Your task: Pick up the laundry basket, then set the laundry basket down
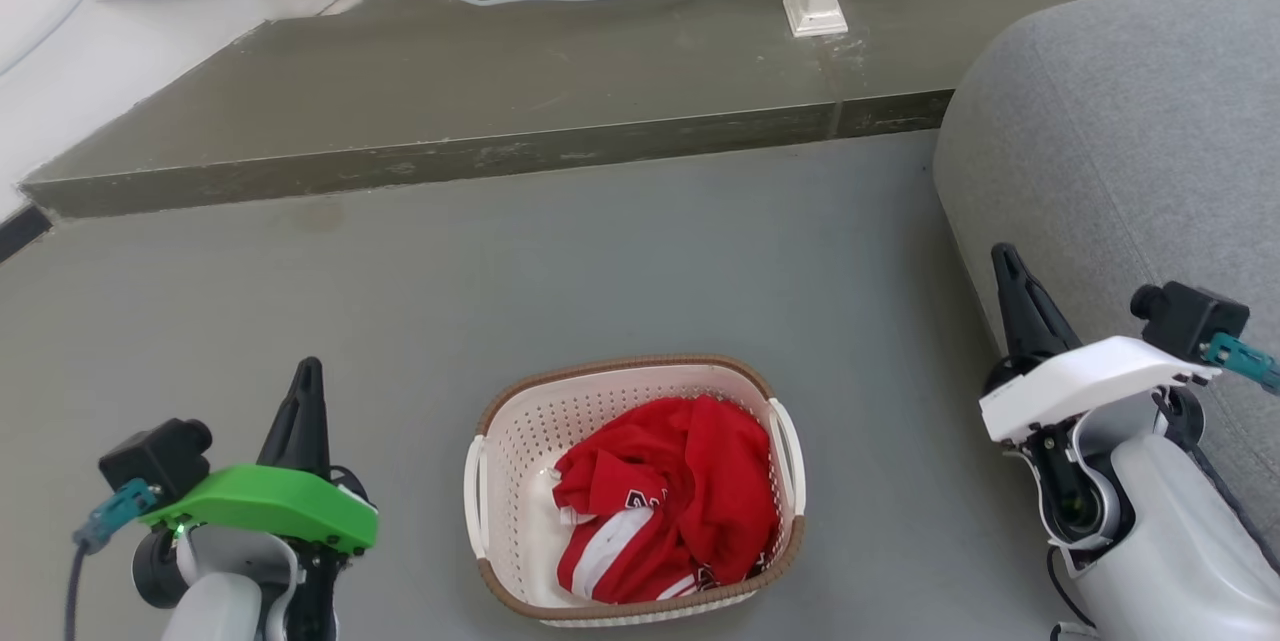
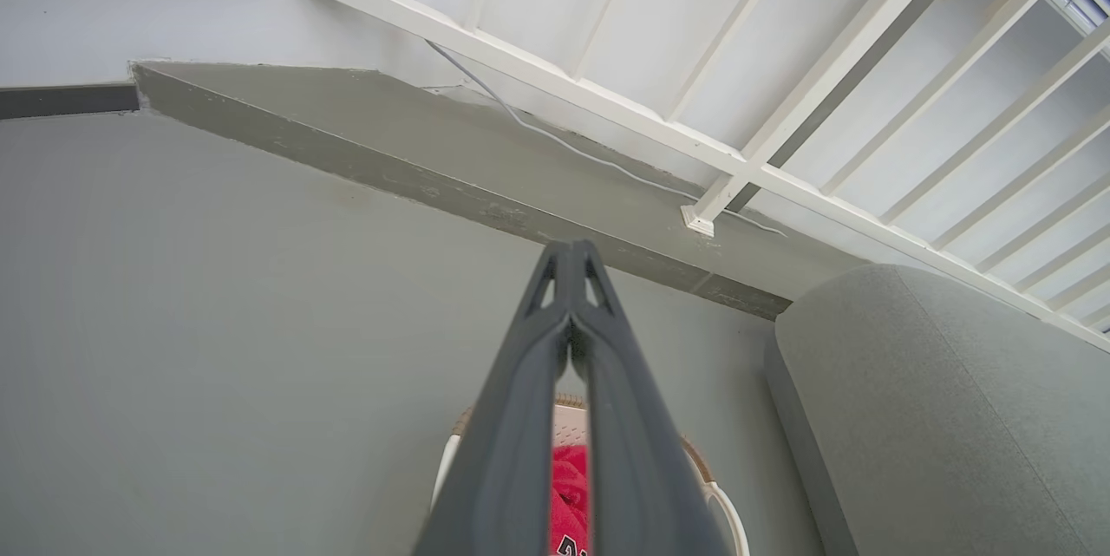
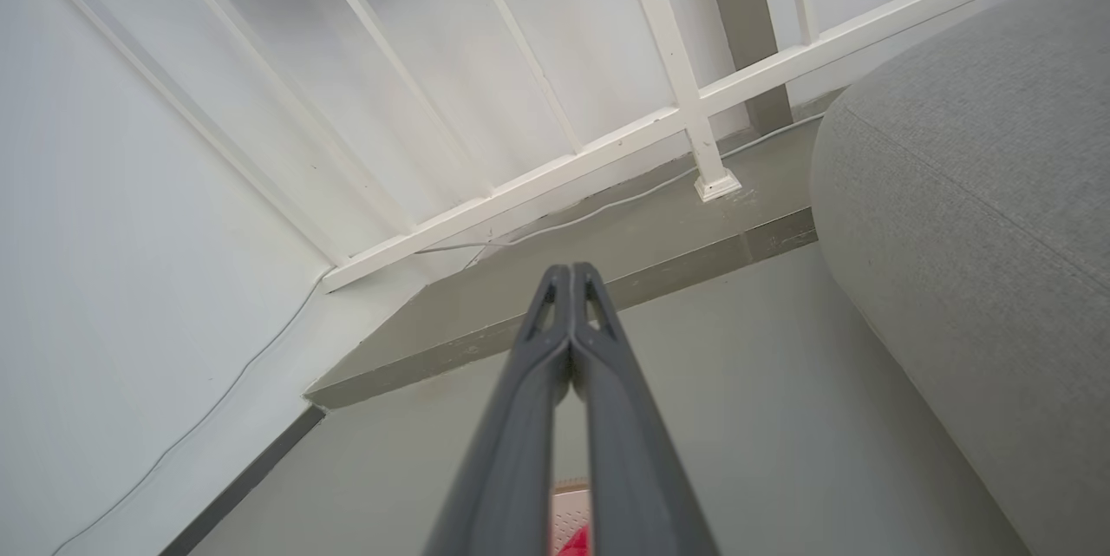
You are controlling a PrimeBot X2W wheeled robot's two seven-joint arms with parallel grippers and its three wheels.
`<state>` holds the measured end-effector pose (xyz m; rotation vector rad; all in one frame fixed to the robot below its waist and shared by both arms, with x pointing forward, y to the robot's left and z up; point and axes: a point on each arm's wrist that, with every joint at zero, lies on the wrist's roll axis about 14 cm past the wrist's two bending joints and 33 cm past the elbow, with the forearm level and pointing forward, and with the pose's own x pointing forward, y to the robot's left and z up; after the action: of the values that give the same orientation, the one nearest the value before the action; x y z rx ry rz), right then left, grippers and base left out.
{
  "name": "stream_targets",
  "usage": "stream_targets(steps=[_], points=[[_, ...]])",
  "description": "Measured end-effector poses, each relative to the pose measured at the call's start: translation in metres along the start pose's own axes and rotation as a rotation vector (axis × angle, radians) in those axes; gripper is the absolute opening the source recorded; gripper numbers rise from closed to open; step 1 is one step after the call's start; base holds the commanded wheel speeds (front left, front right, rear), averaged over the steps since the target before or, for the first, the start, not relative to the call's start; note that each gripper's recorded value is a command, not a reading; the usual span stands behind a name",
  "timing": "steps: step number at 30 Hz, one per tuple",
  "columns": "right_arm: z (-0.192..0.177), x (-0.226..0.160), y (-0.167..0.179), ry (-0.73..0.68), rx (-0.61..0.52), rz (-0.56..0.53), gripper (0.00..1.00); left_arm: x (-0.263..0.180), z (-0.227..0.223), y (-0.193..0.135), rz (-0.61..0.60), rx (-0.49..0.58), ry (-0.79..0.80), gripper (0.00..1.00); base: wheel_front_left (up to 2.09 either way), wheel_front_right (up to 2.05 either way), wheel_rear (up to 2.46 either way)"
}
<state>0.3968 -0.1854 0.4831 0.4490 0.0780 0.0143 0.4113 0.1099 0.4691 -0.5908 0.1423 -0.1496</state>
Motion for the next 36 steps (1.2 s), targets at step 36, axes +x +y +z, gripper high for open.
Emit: stream_targets(steps=[36], points=[[0.001,-0.004,-0.011,0.012,0.509,-0.064,0.0,-0.013,0.022,0.027,0.084,-0.448,-0.036,0.0,0.0,0.0,0.0]])
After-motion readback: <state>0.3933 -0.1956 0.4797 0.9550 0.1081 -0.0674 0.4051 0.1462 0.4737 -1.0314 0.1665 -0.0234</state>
